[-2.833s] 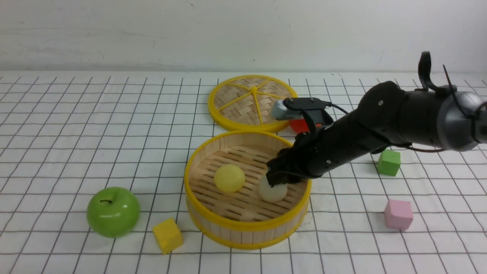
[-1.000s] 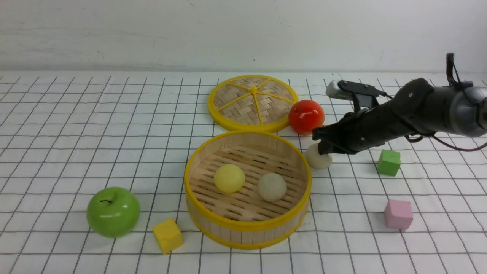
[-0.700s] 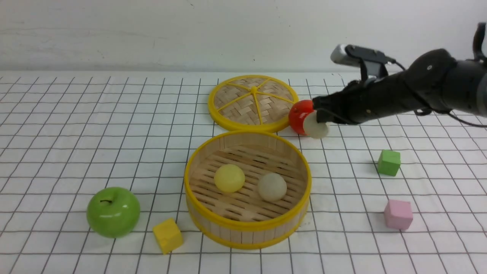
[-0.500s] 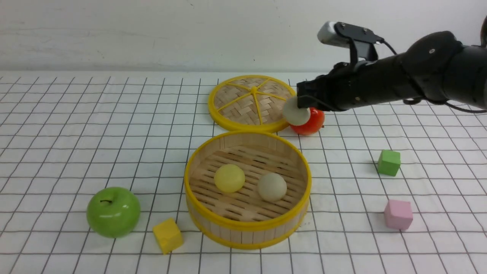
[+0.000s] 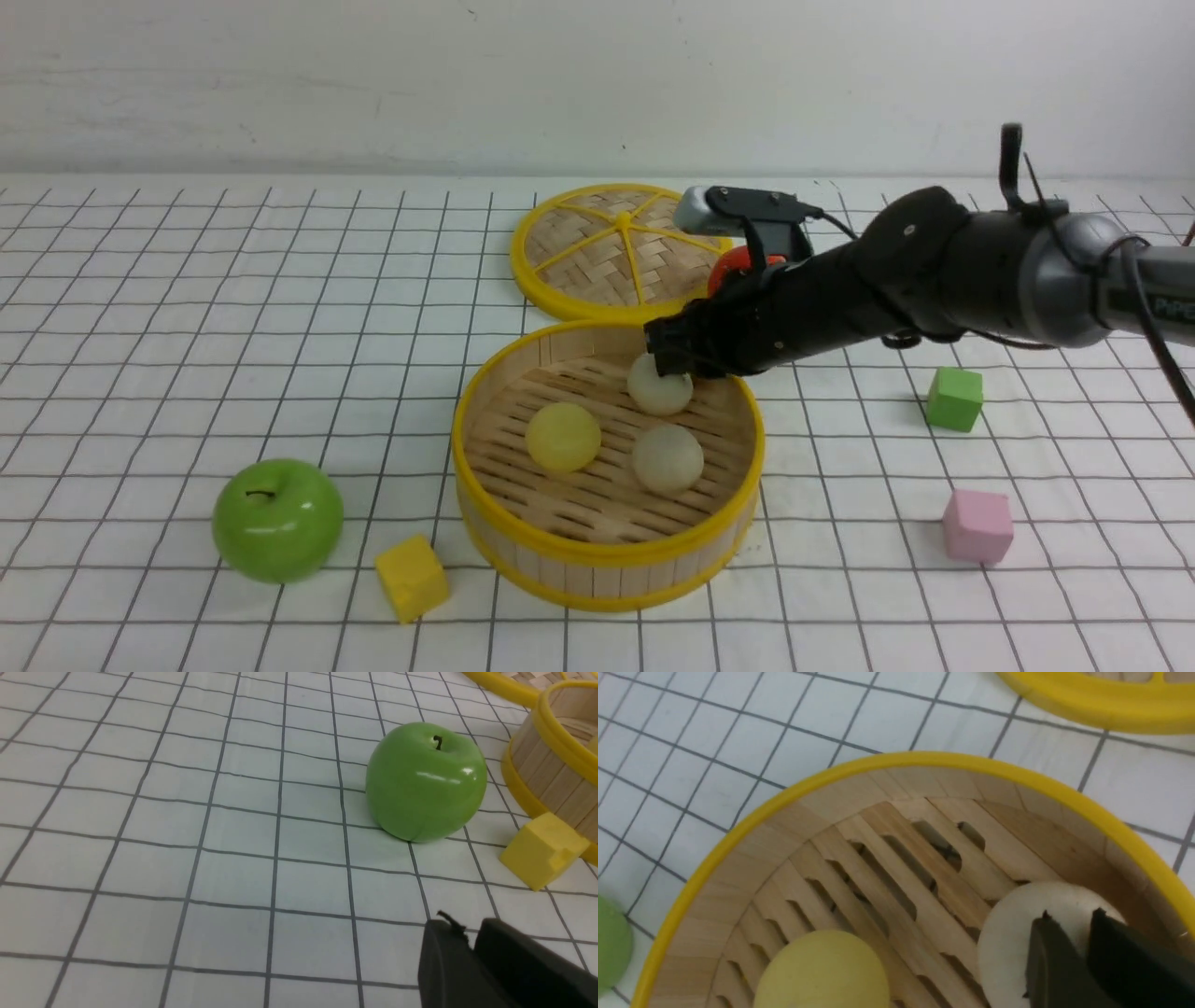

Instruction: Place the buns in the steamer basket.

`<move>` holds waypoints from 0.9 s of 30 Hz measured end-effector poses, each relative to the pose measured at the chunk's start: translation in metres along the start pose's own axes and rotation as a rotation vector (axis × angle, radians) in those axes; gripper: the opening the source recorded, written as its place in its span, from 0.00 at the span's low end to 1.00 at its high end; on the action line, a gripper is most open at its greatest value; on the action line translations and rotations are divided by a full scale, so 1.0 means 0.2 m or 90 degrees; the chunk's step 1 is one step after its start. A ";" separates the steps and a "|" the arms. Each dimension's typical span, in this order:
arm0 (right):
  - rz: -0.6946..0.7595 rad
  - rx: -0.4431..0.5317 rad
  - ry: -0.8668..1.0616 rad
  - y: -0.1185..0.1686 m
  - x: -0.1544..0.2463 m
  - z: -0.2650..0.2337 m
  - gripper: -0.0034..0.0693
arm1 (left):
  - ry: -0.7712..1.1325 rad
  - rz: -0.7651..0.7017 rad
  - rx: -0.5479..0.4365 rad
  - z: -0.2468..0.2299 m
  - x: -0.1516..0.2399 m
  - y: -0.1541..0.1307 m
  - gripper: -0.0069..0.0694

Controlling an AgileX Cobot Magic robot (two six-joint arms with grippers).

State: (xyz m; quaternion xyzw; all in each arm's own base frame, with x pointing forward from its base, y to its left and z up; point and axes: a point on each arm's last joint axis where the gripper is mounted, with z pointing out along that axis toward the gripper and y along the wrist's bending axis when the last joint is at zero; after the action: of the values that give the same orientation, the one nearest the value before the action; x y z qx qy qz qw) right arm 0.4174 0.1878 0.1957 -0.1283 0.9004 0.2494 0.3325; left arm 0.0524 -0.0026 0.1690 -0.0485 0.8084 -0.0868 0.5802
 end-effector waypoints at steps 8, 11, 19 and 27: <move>0.002 -0.006 -0.027 0.03 -0.05 -0.07 0.63 | 0.000 0.000 0.000 0.00 0.00 0.00 0.21; -0.049 -0.024 -0.038 0.09 -0.10 -0.19 0.73 | 0.000 0.000 0.000 0.00 0.00 0.00 0.21; -0.216 -0.009 -0.020 0.14 -0.19 -0.58 0.71 | 0.000 0.000 0.000 0.00 0.00 0.00 0.21; -0.109 0.105 0.003 -0.10 -0.22 -1.00 0.32 | 0.000 0.000 0.000 0.00 0.00 0.00 0.22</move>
State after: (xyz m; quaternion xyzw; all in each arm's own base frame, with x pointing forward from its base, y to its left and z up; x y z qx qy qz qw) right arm 0.3523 0.0667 0.3478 -0.1776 0.9045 0.1447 0.3596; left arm 0.0524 -0.0026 0.1690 -0.0485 0.8084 -0.0868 0.5802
